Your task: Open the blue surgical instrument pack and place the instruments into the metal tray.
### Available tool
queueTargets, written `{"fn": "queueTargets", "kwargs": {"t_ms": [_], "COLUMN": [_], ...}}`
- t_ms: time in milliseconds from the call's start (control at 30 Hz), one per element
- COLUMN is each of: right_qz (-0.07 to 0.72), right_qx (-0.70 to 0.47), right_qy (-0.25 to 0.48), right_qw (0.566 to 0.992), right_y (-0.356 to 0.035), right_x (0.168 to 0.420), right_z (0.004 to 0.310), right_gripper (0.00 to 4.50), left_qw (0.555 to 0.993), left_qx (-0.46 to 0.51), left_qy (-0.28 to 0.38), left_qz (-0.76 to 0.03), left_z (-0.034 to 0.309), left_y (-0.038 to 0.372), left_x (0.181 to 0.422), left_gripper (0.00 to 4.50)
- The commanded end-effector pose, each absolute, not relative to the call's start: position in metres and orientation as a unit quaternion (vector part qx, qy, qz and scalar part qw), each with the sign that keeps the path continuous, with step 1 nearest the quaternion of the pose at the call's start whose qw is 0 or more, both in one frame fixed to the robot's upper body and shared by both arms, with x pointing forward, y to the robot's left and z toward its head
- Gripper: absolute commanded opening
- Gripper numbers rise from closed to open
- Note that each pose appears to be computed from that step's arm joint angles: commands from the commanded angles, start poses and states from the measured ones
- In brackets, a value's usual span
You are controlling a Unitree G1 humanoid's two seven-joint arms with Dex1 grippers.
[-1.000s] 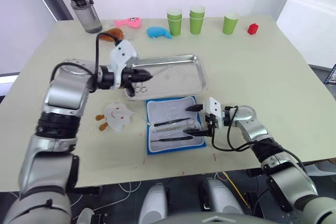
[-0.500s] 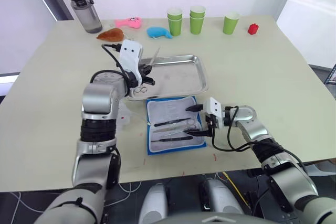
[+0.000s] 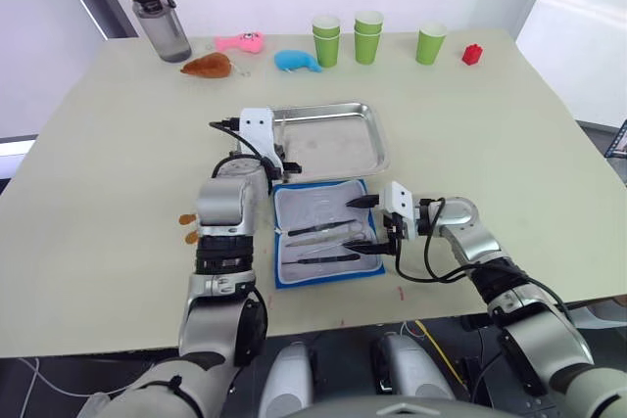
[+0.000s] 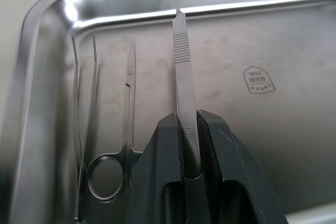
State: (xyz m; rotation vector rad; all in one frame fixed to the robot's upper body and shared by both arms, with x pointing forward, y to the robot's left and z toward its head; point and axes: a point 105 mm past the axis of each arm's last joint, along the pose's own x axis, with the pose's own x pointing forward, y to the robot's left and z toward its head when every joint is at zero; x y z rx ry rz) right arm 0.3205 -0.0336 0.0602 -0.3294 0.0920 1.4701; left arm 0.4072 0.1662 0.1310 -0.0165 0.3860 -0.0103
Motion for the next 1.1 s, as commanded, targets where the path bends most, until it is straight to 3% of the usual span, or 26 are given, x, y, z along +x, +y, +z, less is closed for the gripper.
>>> {"fn": "queueTargets", "kwargs": {"t_ms": [33, 733, 833, 1033, 1100], "right_qz": [0.666, 0.664, 0.664, 0.665, 0.665], "right_qx": [-0.154, -0.149, -0.149, -0.148, -0.147], "right_qy": [0.137, 0.136, 0.135, 0.135, 0.135], "right_qw": [0.717, 0.72, 0.72, 0.72, 0.72], "right_y": [-0.044, -0.042, -0.041, -0.04, -0.04], "right_x": [0.305, 0.304, 0.304, 0.303, 0.303], "right_z": [0.013, 0.011, 0.012, 0.011, 0.011], "right_gripper": [4.5, 4.5, 4.5, 4.5, 4.5], "left_qw": [0.986, 0.983, 0.984, 0.985, 0.987], "left_qx": [-0.016, -0.017, -0.016, -0.014, -0.011], "left_qy": [0.163, 0.18, 0.177, 0.166, 0.157], "left_qz": [0.004, 0.033, 0.036, 0.04, 0.041], "left_z": [0.146, 0.137, 0.139, 0.145, 0.149], "left_y": [0.164, 0.168, 0.169, 0.17, 0.17], "left_x": [0.413, 0.421, 0.421, 0.421, 0.422], "left_gripper": [0.04, 0.04, 1.29, 4.36, 4.46]}}
